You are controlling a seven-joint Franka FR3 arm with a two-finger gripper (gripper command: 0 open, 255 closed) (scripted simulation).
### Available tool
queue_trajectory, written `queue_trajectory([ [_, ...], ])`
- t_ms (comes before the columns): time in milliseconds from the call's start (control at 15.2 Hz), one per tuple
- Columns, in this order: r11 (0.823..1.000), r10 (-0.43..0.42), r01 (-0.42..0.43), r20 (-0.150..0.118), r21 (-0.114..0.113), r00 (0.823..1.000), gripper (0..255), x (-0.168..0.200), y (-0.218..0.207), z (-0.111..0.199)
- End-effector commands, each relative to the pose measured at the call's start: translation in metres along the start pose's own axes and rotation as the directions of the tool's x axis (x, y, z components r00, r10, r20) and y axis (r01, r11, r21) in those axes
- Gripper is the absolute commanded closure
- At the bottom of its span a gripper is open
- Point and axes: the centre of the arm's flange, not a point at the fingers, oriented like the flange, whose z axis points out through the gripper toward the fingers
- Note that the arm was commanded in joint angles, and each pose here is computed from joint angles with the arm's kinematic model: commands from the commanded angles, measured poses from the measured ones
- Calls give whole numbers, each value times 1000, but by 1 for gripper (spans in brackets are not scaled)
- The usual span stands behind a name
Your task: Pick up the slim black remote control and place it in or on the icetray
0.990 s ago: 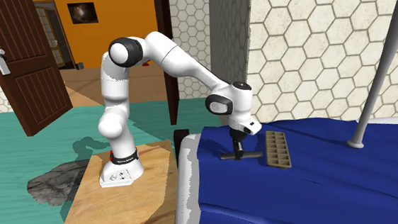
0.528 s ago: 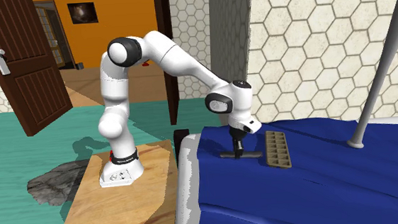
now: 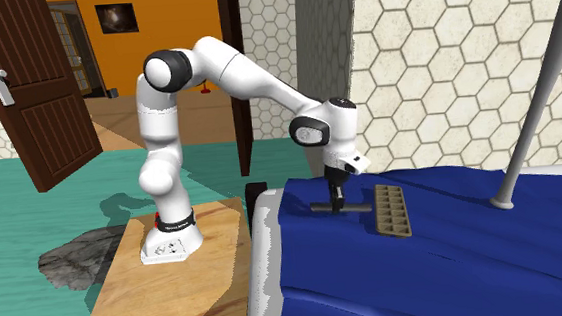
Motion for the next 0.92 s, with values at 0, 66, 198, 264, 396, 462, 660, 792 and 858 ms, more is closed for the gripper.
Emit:
queue_trajectory([
  [0, 1000, 0, 0, 0, 0, 1000, 255, 0, 0, -9],
  [66, 1000, 0, 0, 0, 0, 1000, 255, 0, -1, -15],
  [198, 1000, 0, 0, 0, 0, 1000, 255, -1, -2, -25],
  [264, 1000, 0, 0, 0, 0, 1000, 255, -1, -2, -30],
  [396, 1000, 0, 0, 0, 0, 1000, 255, -1, -3, -41],
  [462, 1000, 0, 0, 0, 0, 1000, 255, -1, -3, -46],
  [660, 1000, 0, 0, 0, 0, 1000, 255, 12, -6, -53],
  [792, 1000, 0, 0, 0, 0, 1000, 255, 38, -10, -52],
  [858, 1000, 0, 0, 0, 0, 1000, 255, 51, -12, -51],
])
